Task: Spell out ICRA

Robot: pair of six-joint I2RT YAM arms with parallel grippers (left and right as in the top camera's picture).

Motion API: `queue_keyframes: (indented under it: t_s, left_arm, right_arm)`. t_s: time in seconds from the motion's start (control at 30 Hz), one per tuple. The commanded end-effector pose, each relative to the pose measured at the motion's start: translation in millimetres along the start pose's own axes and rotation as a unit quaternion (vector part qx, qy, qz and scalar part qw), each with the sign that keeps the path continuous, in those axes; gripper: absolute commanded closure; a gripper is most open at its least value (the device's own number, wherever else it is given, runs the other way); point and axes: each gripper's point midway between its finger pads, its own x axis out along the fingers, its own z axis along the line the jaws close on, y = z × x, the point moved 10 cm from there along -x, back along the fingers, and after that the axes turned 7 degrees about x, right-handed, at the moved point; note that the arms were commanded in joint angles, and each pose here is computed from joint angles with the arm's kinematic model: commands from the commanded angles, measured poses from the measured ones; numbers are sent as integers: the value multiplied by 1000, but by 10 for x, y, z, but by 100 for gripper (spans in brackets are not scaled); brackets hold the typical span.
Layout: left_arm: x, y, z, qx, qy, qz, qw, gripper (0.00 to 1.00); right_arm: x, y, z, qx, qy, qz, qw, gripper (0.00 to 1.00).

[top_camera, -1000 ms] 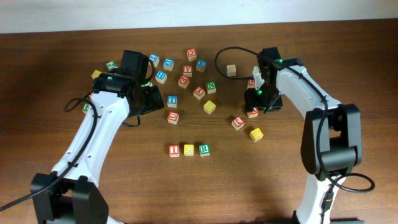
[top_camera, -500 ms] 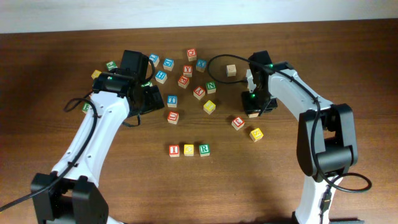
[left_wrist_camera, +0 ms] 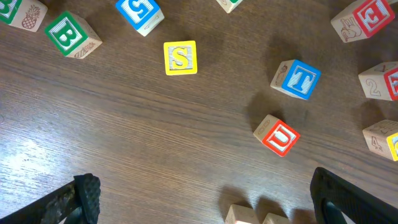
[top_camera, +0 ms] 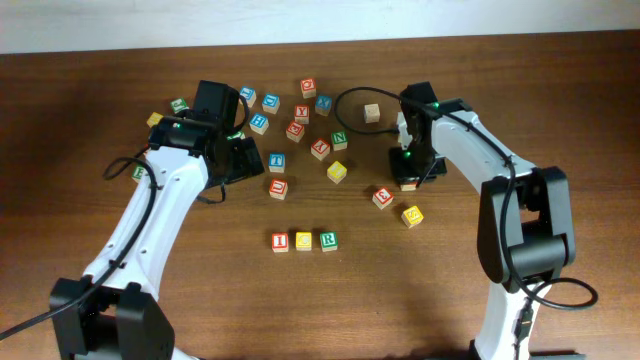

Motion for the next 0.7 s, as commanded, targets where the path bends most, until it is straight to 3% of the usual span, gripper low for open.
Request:
queue_keyframes:
  t_s: [0.0,0.17,0.27,0.37,0.53,0.67]
  left_arm:
    - [-59,-23,-2,-7,2,-11,1000,1]
    - [-59,-23,-2,-7,2,-11,1000,1]
    - [-59,-22,-2,-7,2,-11,1000,1]
    - [-59,-23,-2,-7,2,-11,1000,1]
    - [-59,-23,-2,-7,2,-11,1000,1]
    - [-59,-23,-2,-7,2,-11,1000,1]
  right_arm:
    - [-252,-100,57,5,-1,-21,1000,73]
    - [-1038,-17,103,7,-17,-40,999,73]
    - [-1598,323,157,0,-86,-46,995,73]
    - [-1920,661,252,-22,-100,-49,994,73]
    - [-1676,918,707,-62,-92,-14,994,72]
    - [-897,1118,1036,-25,-76,-6,997,71]
